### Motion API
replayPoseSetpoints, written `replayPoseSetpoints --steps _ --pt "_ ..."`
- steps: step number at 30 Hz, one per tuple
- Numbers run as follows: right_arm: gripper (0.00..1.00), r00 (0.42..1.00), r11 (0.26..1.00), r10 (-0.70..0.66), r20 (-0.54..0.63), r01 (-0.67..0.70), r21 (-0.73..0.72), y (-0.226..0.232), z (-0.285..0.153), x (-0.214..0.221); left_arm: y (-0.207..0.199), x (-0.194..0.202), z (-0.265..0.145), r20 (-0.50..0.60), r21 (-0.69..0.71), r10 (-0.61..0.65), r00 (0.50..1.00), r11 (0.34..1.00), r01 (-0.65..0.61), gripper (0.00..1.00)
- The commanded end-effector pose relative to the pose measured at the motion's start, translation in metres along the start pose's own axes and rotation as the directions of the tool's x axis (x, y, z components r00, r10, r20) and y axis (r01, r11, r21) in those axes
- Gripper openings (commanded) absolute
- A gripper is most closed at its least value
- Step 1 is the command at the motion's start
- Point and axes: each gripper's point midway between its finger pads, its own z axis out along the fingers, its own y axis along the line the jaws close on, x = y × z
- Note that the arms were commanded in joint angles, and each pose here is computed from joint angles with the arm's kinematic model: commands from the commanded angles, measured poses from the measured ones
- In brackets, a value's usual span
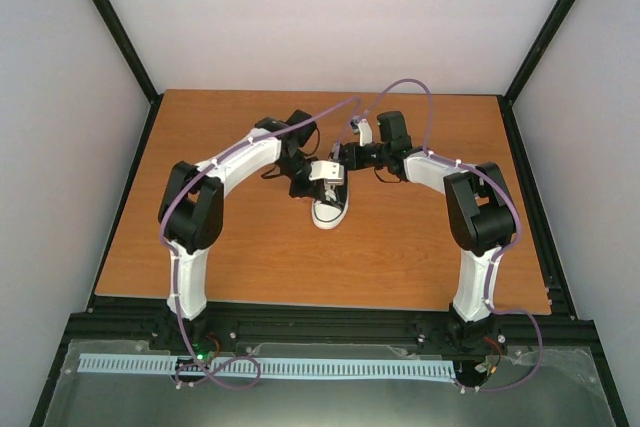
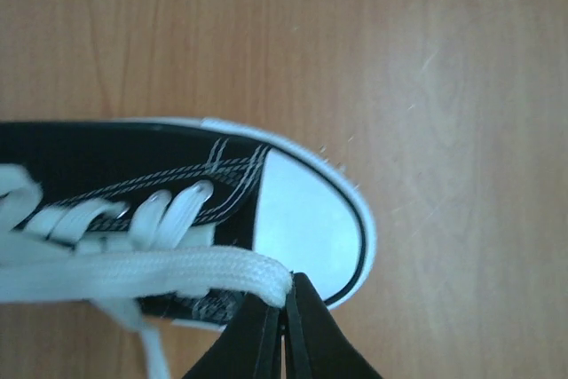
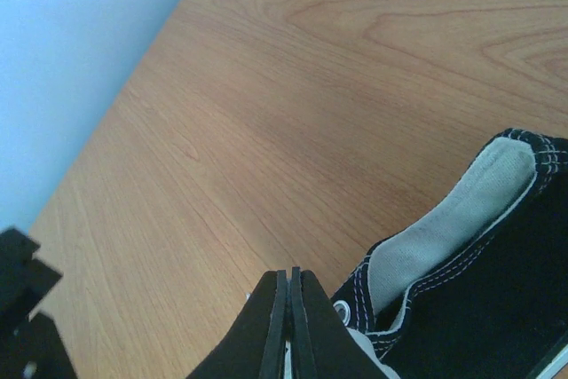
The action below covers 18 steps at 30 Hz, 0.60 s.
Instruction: Tie the shoes
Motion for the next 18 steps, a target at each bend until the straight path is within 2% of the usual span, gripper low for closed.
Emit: replayPoseSetpoints --steps 1,8,14,18 --pt "0.03 0.997 0.999 -0.049 0.062 0.049 -0.011 0.015 -0.012 -0.025 -0.027 -0.030 -0.001 0.075 0.079 -0.051 0.996 0.996 0.045 0.05" --pt "0.03 0.997 0.999 -0.049 0.059 0.049 -0.009 0.015 -0.012 -0.024 -0.036 -0.059 0.016 0.147 0.149 -0.096 0.984 0.986 0.074 0.10" --pt "0.03 0.997 0.999 -0.043 0.057 0.043 -0.010 0.013 -0.010 -0.023 -0.029 -0.084 0.024 0.250 0.230 -0.210 0.945 0.961 0.153 0.08" --pt "0.03 0.998 0.999 -0.043 0.055 0.044 -0.010 0.013 -0.010 -0.024 -0.028 -0.084 0.037 0.245 0.226 -0.202 0.948 0.963 0.147 0.09"
